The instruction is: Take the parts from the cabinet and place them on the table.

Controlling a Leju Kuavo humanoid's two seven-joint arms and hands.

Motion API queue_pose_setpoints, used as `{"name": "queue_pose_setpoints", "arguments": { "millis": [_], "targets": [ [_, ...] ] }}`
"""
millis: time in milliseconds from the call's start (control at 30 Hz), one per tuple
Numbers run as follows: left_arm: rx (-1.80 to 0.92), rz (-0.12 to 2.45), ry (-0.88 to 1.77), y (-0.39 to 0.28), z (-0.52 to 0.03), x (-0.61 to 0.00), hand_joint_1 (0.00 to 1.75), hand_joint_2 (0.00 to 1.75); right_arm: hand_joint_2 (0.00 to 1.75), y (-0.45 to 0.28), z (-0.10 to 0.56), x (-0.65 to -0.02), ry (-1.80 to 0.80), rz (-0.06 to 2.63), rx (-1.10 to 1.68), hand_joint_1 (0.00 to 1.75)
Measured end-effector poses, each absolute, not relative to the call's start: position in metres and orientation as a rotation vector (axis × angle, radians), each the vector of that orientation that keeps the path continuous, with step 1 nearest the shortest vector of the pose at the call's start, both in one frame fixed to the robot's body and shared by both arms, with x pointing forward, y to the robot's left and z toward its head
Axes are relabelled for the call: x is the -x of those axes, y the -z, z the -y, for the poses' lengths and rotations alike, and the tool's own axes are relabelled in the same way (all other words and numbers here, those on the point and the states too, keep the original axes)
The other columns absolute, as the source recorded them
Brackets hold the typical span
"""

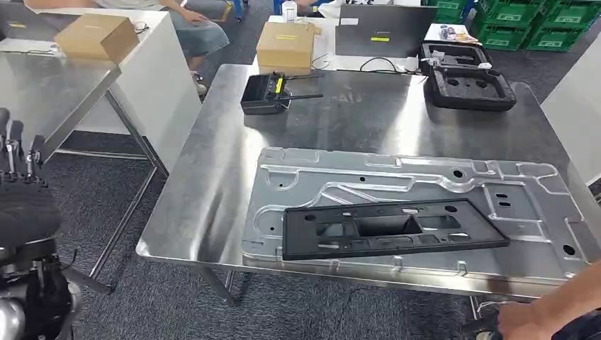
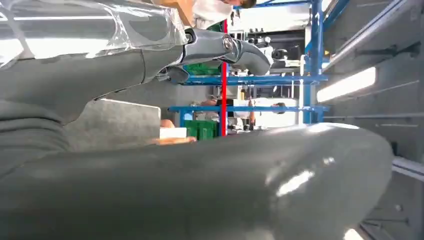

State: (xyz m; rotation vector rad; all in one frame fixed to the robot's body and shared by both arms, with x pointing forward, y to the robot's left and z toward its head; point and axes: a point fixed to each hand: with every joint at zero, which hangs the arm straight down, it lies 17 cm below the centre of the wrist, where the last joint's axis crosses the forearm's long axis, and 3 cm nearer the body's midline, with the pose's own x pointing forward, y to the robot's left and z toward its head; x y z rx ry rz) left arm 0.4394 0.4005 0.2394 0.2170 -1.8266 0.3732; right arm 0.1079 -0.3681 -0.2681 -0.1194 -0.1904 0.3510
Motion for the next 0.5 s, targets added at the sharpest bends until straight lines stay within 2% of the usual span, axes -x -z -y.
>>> {"name": "queue_pose_setpoints", "arguments": {
  "millis": [500],
  "targets": [
    [-0.254,1.884,-0.396,-0.264,-0.4,-0.429,0.0,0.0,0.0,0.269,0.359,-0.109,-0.33,0.197,0.109,0.0]
  ]
}}
